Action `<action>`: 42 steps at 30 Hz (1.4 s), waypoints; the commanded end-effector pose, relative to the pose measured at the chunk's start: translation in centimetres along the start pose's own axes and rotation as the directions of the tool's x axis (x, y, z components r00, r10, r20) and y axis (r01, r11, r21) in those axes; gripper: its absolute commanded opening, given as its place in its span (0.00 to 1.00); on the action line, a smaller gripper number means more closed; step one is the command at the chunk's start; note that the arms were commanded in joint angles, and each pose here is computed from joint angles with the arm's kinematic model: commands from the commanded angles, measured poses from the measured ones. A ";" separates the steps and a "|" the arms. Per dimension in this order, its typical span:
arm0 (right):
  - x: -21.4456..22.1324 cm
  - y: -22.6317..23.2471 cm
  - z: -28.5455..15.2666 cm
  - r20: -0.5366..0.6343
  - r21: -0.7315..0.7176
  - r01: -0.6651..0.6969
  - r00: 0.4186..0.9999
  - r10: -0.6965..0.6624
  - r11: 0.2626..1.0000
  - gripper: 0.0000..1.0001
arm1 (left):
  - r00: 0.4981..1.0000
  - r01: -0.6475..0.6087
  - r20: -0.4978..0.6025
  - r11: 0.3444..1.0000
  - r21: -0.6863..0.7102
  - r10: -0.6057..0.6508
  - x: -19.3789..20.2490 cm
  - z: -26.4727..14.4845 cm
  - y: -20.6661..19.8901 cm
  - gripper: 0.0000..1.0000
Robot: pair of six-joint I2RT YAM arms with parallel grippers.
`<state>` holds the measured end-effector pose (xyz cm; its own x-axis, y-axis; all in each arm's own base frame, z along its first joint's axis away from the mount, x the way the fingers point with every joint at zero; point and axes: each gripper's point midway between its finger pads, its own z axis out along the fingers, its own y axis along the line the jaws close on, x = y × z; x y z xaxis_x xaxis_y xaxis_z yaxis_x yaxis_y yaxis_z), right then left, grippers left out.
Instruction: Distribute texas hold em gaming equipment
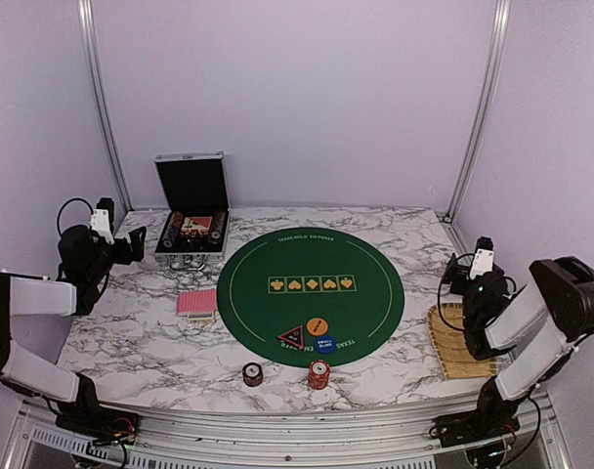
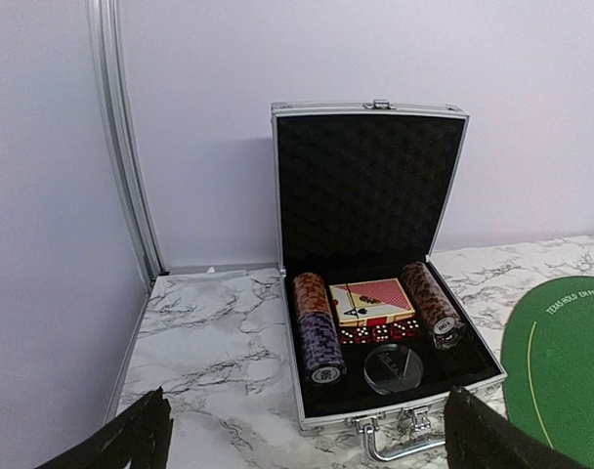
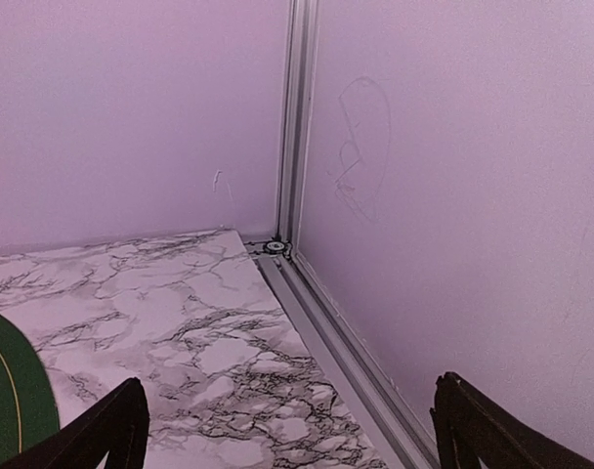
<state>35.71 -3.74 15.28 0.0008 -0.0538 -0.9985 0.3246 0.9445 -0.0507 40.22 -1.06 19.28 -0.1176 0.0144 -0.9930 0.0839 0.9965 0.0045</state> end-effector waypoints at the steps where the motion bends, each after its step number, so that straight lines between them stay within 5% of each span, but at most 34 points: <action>1: -4.8 -1.2 1.7 -0.001 0.117 -0.032 0.999 0.033 0.993 0.99 | 0.973 0.065 -0.224 0.998 0.017 -0.060 2.2 0.3 0.0 0.99; 6: -10.1 -0.6 2.2 0.025 0.071 -0.064 0.998 0.063 0.995 0.99 | 0.942 0.121 -0.320 0.992 0.034 -0.104 1.0 -0.1 -0.5 0.99; 11: -10.5 -0.2 2.4 -0.055 0.057 -0.253 0.965 0.256 0.966 0.99 | 0.874 0.037 -0.485 0.997 0.068 0.001 1.0 -0.9 -0.5 0.99; 19: -10.5 6.3 2.9 -0.261 -0.239 -0.371 0.915 0.309 0.898 0.99 | 0.882 -0.018 -0.468 0.996 0.083 0.055 -1.8 -3.1 -0.6 0.99; 31: -8.6 26.0 -1.8 -0.414 -0.601 -0.182 0.904 -0.108 0.778 0.98 | 0.807 0.000 -0.588 0.997 0.078 0.046 0.9 -4.4 -0.6 0.99; 42: -4.3 35.5 -8.4 -0.457 -0.746 -0.163 0.831 -0.318 0.646 0.89 | 0.757 0.014 -0.650 0.992 0.127 0.072 1.6 -3.7 -1.1 0.99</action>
<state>40.44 30.02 17.94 -0.5098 -0.1397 -0.8488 -0.4496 0.8845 0.1245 36.04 -1.43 17.38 -0.7126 0.1067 -0.6935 0.1661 0.9859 -0.0190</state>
